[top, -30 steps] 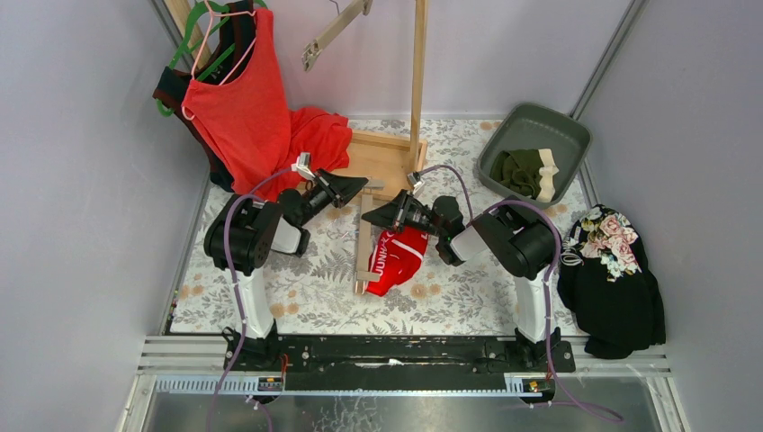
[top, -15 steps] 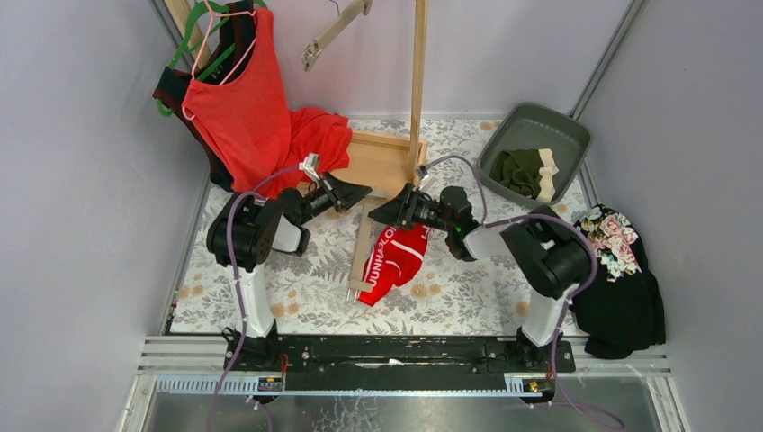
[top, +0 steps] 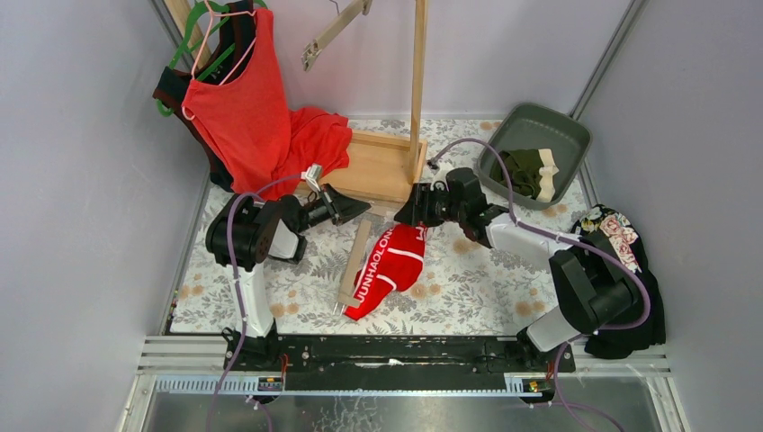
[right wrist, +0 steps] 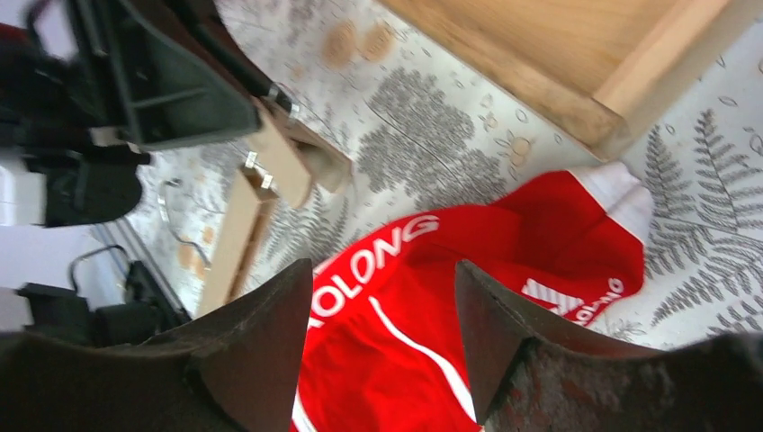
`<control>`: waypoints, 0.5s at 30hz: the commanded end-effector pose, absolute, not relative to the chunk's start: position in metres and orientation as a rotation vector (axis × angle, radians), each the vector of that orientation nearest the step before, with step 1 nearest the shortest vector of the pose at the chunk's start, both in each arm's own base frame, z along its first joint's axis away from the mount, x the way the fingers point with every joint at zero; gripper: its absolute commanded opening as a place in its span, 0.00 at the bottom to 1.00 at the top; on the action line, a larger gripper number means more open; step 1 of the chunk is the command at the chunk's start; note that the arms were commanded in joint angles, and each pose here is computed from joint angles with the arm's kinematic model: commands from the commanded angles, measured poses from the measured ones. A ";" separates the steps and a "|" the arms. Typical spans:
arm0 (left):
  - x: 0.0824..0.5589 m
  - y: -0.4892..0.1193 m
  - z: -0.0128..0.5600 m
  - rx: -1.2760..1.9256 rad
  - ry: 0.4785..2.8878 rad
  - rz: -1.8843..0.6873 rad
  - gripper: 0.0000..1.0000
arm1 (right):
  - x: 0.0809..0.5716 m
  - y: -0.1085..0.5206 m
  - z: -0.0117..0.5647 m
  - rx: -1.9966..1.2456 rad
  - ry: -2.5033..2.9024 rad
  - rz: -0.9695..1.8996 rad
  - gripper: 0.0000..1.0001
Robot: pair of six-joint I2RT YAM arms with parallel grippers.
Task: Clip the underwear to the hanger
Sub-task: Open the clamp at the hanger.
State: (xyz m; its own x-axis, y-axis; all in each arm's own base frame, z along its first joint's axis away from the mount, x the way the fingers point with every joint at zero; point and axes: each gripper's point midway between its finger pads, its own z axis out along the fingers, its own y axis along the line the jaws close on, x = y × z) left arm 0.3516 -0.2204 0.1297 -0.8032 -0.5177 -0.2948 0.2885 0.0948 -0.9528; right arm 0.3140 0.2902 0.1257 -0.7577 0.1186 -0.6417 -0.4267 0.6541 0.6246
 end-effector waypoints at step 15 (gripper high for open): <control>0.350 -0.220 0.137 -0.134 1.743 -1.778 0.00 | 0.330 0.293 0.091 -0.460 2.324 0.841 0.65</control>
